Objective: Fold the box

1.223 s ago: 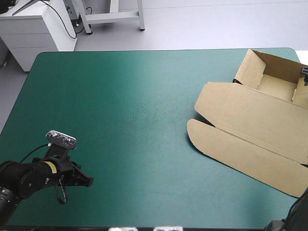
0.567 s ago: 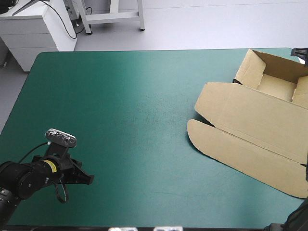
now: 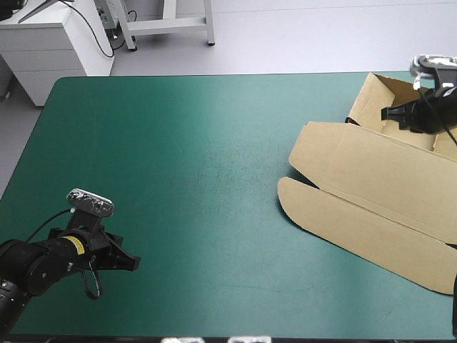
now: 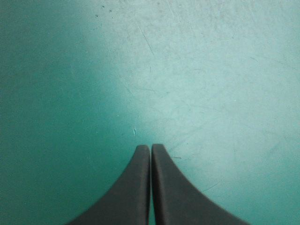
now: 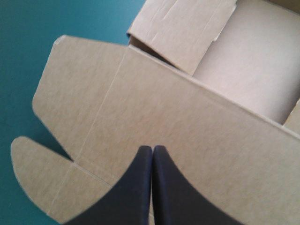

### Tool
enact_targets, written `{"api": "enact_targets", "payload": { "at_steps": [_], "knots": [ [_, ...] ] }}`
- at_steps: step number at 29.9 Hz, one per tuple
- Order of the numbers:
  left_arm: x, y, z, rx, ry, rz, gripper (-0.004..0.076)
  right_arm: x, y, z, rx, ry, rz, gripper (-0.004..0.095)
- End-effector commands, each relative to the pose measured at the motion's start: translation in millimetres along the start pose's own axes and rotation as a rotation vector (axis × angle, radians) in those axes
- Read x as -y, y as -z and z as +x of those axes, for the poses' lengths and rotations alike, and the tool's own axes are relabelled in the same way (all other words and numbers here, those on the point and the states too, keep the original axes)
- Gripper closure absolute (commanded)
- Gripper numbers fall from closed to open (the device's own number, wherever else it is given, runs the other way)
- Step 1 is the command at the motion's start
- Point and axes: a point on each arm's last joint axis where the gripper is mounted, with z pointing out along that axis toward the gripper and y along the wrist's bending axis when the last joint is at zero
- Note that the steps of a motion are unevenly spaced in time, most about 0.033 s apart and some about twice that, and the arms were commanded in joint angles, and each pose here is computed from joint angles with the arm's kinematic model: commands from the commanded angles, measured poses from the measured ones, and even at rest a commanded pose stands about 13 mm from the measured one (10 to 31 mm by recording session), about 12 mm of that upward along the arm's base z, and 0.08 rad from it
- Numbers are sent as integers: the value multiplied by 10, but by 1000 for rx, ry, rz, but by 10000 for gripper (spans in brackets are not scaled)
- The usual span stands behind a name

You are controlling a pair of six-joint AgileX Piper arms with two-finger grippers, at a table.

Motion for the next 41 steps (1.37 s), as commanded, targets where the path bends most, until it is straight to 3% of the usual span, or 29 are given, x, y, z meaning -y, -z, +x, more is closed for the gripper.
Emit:
{"api": "enact_targets", "payload": {
  "at_steps": [1, 5, 11, 26, 41],
  "knots": [
    [-1, 71, -121, 103, 5, -1, 732, -227, 291, 167, 113, 63, -56, 922],
    [-2, 73, -140, 124, -6, -3, 732, -433, 335, 408, 143, 118, -146, 922],
    [-1, 72, -131, 115, -6, -2, 732, -575, 450, 737, 158, 145, -165, 922],
    [2, 133, -102, 137, -7, -3, 732, -664, 699, 1679, 249, 174, -117, 922],
    [46, 86, 299, 178, 23, 34, 732, -672, 400, 2637, 209, 205, -120, 922]
  ]
}}
